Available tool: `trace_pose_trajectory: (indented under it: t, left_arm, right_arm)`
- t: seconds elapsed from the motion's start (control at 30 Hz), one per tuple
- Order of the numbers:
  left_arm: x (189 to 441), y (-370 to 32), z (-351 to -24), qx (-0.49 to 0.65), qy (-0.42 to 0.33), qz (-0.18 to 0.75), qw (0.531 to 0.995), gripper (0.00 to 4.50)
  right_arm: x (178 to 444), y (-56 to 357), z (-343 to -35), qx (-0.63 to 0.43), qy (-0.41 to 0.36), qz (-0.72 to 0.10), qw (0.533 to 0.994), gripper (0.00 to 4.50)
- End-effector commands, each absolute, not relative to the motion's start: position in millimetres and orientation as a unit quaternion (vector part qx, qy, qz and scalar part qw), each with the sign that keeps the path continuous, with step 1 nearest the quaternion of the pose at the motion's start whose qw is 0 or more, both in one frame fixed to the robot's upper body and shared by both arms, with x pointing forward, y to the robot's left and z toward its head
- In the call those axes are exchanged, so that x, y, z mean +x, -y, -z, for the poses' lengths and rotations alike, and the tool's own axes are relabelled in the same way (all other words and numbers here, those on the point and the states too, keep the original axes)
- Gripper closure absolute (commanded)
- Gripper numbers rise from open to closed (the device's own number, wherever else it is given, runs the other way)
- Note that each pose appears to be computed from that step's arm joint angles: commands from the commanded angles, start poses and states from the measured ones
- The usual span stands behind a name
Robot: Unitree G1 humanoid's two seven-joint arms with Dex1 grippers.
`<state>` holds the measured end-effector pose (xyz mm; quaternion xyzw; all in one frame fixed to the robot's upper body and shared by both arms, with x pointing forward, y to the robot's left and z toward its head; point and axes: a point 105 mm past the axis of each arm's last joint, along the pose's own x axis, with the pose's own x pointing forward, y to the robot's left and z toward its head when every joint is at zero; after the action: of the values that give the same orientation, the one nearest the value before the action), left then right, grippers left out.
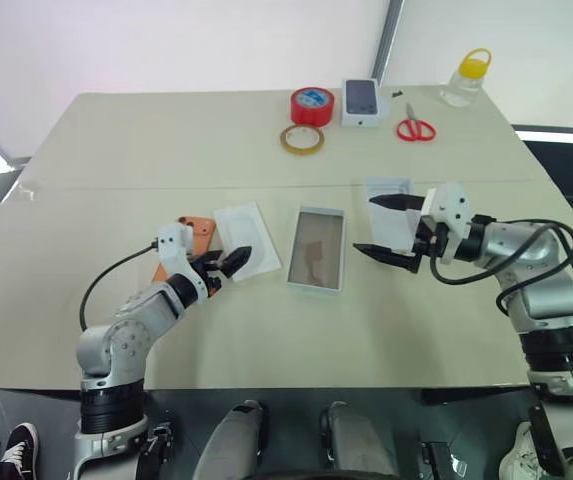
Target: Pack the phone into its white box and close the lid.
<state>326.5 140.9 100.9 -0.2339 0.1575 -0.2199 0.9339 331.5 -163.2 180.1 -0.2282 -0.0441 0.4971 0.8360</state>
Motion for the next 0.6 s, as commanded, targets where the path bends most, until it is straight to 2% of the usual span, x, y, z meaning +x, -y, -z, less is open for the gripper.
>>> trace_pose_trajectory:
  t: [0.03,0.53,0.6]
  left_arm:
    - [329.4,-138.7,-107.0,-0.236,-0.147,0.217,0.936,0.12]
    - [328.1,-126.7,-82.6,-0.307,-0.228,0.211,0.9,0.12]
    - [328.6,-126.7,-82.1,-0.302,-0.232,0.211,0.9,0.64]
  right_arm:
    - [331.8,165.7,-190.3,-0.238,0.066,-0.489,0.837,0.02]
    - [333.3,162.9,-199.7,-0.245,0.084,-0.48,0.838,0.02]
    - [332.9,162.4,-200.2,-0.245,0.085,-0.48,0.838,0.0]
